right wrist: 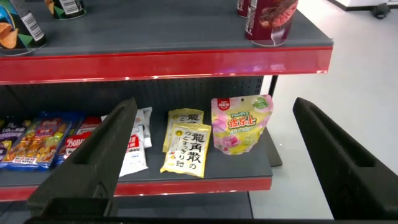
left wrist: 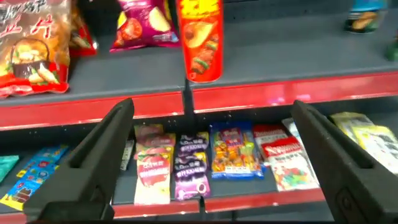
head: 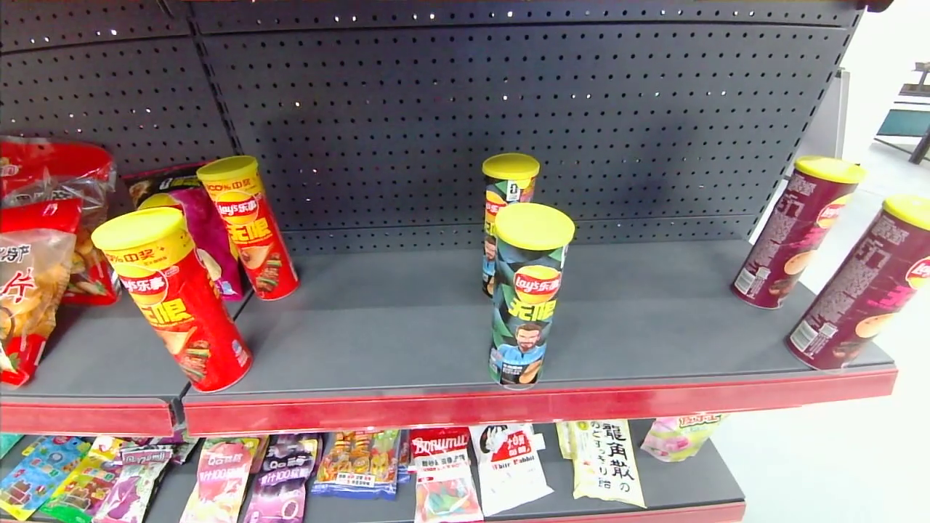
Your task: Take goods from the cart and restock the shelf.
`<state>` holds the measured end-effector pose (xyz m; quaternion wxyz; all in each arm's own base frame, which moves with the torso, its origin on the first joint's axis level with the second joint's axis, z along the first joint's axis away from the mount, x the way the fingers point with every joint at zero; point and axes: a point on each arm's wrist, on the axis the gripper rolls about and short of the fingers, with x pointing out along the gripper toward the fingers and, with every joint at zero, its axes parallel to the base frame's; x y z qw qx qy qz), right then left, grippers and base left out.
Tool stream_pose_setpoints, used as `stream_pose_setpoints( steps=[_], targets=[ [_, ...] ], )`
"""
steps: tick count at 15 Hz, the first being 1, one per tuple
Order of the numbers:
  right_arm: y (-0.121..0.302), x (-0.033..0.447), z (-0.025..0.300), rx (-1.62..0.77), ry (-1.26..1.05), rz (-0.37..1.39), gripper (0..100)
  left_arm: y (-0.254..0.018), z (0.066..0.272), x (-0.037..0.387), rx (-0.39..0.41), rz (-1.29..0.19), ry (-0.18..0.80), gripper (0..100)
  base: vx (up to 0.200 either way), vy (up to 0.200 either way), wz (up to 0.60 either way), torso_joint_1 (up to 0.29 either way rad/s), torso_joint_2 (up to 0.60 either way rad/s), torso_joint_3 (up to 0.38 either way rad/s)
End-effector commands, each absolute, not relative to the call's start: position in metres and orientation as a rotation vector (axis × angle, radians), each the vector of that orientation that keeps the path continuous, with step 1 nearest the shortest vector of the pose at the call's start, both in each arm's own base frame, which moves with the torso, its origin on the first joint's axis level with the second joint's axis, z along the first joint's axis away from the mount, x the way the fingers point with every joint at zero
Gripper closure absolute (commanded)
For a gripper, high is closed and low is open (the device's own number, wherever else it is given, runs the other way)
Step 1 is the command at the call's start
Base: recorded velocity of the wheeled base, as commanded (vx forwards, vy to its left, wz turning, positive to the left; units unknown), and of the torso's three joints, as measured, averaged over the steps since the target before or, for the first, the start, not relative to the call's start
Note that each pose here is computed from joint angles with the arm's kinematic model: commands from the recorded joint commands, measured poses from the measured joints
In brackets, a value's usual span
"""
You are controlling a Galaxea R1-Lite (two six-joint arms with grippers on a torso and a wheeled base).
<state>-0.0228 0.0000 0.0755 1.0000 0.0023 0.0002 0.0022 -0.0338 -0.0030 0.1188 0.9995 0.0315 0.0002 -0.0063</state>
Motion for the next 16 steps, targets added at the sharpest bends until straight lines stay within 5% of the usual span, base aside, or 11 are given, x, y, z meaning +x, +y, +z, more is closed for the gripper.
stream_pose_setpoints(
  steps=[1,14,16],
  targets=[
    [0.000,-0.023,0.075,0.005,0.000,0.005,0,-0.002,0.080,-0.017,0.050,0.014,0.048,0,0.000,0.000,0.00,0.000,0.00,0.000],
    [0.002,-0.023,0.076,-0.016,-0.005,0.083,0,-0.001,0.076,-0.023,-0.022,-0.020,0.008,0,0.000,0.000,0.00,0.000,0.00,0.000],
    [0.002,-0.024,0.130,0.088,-0.090,0.121,0,0.000,0.076,-0.023,-0.009,-0.018,0.008,0,0.000,0.000,0.00,0.000,0.00,0.000]
  ],
)
